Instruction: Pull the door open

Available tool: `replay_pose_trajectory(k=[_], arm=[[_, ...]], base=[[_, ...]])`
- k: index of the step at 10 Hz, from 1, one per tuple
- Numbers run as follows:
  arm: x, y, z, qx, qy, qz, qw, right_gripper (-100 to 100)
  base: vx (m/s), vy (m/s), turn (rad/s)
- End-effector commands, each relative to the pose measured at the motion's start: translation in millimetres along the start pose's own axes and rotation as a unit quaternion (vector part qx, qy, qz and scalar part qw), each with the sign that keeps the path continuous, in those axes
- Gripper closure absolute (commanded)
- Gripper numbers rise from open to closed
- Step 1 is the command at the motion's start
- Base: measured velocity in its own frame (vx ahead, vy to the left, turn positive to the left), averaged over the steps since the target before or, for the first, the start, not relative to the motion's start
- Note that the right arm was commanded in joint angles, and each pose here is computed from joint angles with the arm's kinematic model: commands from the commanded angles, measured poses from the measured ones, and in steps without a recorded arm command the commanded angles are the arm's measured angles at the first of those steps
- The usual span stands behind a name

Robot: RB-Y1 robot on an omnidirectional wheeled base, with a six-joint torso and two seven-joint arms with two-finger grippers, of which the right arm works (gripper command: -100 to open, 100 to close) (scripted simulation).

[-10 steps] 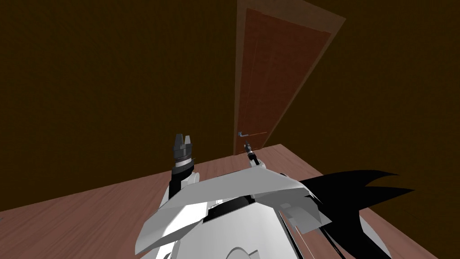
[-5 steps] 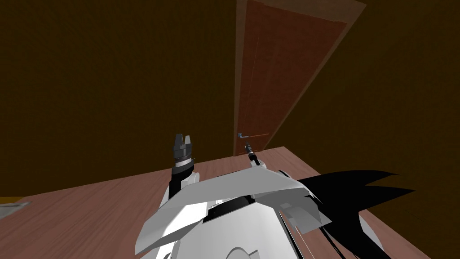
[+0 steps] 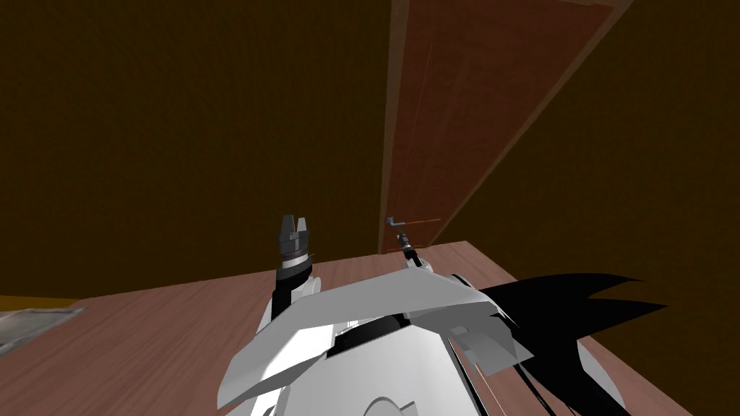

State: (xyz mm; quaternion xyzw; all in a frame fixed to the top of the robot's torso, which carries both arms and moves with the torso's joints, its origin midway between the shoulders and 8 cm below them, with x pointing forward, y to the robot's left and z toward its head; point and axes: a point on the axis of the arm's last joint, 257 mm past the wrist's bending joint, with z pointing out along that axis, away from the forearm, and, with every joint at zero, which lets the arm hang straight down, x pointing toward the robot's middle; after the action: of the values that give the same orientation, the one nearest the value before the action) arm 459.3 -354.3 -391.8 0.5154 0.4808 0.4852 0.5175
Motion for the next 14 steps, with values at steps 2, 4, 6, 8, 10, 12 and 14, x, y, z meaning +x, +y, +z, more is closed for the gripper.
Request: replay_pose_trajectory(k=[2, 4, 6, 8, 10, 12, 14], arm=[[-37.0, -1.4, -13.9, 0.000, -0.022, 0.002, 0.9998, -100], [-54.5, -13.4, -26.5, 0.017, -0.035, 0.001, 0.9993, -100], [-73.7, -0.7, -30.5, 0.000, -0.043, 0.002, 0.9991, -100], [-73.3, -1.7, -29.5, 0.001, -0.043, 0.002, 0.9991, -100], [-73.3, -1.7, -29.5, 0.001, -0.043, 0.002, 0.9991, 100], [-73.3, -1.7, -29.5, 0.001, -0.043, 0.002, 0.9991, 100], [-73.3, -1.7, -29.5, 0.001, -0.043, 0.002, 0.9991, 100]], base=[[0.208, 0.051, 0.177], [0.175, 0.023, 0.112], [0.080, 0.005, 0.066], [0.117, -0.004, 0.075], [-0.020, 0.000, -0.008], [-0.013, 0.000, 0.005], [0.000, 0.000, 0.000]])
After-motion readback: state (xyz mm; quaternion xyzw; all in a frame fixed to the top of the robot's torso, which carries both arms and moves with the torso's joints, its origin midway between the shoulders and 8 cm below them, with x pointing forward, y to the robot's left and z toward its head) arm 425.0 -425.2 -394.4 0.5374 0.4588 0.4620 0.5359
